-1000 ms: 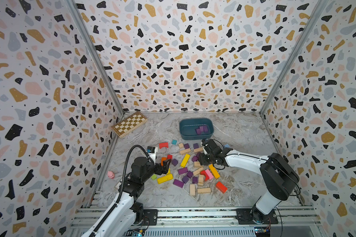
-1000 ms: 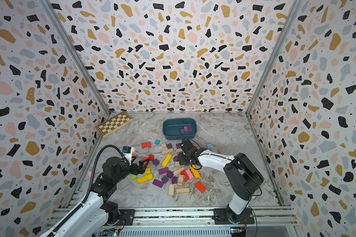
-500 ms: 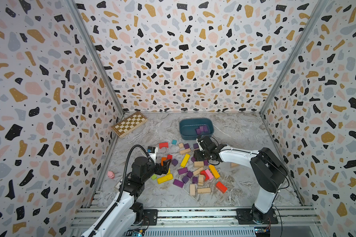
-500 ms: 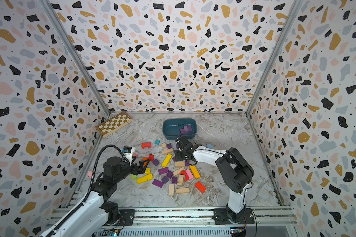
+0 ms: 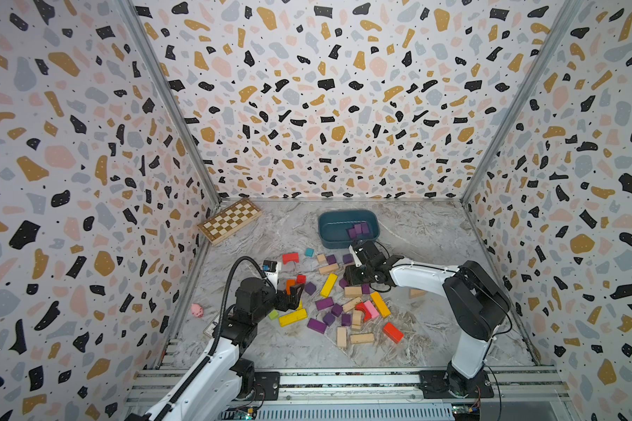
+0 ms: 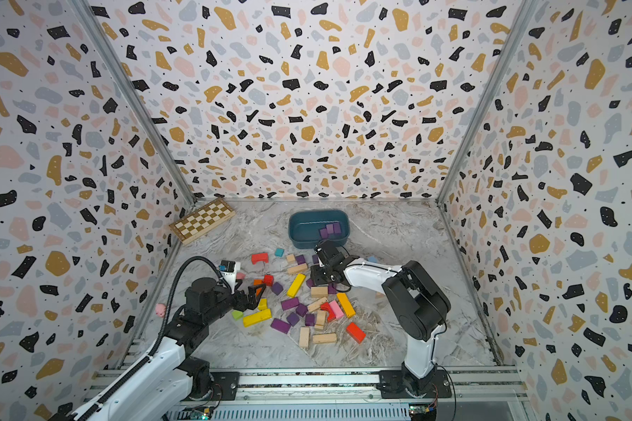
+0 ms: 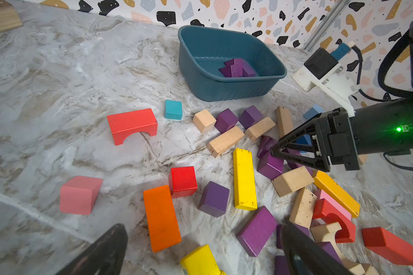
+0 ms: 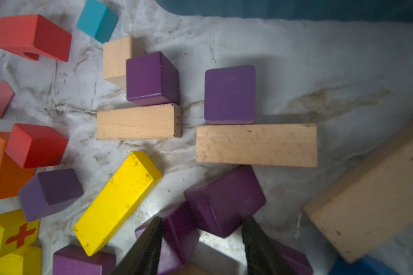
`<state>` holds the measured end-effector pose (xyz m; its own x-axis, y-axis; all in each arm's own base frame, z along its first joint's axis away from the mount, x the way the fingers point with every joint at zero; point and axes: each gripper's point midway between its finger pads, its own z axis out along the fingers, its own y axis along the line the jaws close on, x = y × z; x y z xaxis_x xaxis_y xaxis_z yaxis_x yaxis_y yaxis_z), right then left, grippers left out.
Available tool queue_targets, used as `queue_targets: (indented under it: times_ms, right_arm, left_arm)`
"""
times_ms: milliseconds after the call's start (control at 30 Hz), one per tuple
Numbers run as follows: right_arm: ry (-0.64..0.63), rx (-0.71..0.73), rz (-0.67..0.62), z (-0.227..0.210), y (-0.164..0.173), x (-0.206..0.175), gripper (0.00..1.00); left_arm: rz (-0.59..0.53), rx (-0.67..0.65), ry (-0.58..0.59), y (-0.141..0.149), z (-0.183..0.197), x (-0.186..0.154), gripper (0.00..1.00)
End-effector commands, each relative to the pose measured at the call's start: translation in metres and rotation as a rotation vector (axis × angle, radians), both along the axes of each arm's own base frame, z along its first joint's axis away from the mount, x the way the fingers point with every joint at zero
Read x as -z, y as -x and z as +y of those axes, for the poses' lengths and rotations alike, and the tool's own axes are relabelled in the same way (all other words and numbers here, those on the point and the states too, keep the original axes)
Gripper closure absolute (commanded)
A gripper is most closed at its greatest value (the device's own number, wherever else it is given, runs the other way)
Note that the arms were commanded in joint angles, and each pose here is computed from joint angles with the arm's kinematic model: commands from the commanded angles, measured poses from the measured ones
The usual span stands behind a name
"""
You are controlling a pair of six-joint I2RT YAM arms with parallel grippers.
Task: Pick purple bricks into the storage bin
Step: Pick up the building block from the center of the board.
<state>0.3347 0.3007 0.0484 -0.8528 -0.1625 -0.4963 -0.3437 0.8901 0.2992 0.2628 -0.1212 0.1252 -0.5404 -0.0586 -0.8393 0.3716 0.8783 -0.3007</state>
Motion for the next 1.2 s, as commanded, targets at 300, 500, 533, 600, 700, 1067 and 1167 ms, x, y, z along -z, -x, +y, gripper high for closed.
queue_targets:
  times_ms: [300, 500, 533, 600, 700, 1067, 1167]
  right_arm:
    - [0.026, -0.024, -0.035, -0.004, -0.028, -0.005, 0.45]
    - [0.062, -0.031, -0.080, -0.006, -0.041, -0.016, 0.45]
    - [0.067, -0.030, -0.082, -0.007, -0.041, -0.017, 0.44]
    - [0.071, -0.025, -0.083, -0.007, -0.039, -0.020, 0.44]
    - [0.086, -0.019, -0.096, -0.007, -0.034, -0.027, 0.44]
    - [0.019, -0.003, -0.016, 0.003, 0.011, -0.022, 0.43]
    - [0.009, 0.004, 0.010, 0.004, 0.019, -0.014, 0.43]
  left_arm:
    - [-0.004, 0.000, 0.004, -0.007, -0.003, -0.005, 0.01]
    - [0.003, 0.001, 0.001, -0.008, -0.003, -0.003, 0.01]
    - [0.008, 0.005, 0.002, -0.008, -0.004, -0.003, 0.01]
    - [0.011, 0.008, 0.001, -0.007, -0.004, -0.003, 0.01]
    - [0.007, 0.008, 0.002, -0.007, -0.004, -0.003, 0.01]
    - [-0.012, 0.005, 0.011, -0.004, -0.003, -0.007, 0.01]
    - [-0.022, 0.000, 0.013, -0.004, -0.002, -0.009, 0.01]
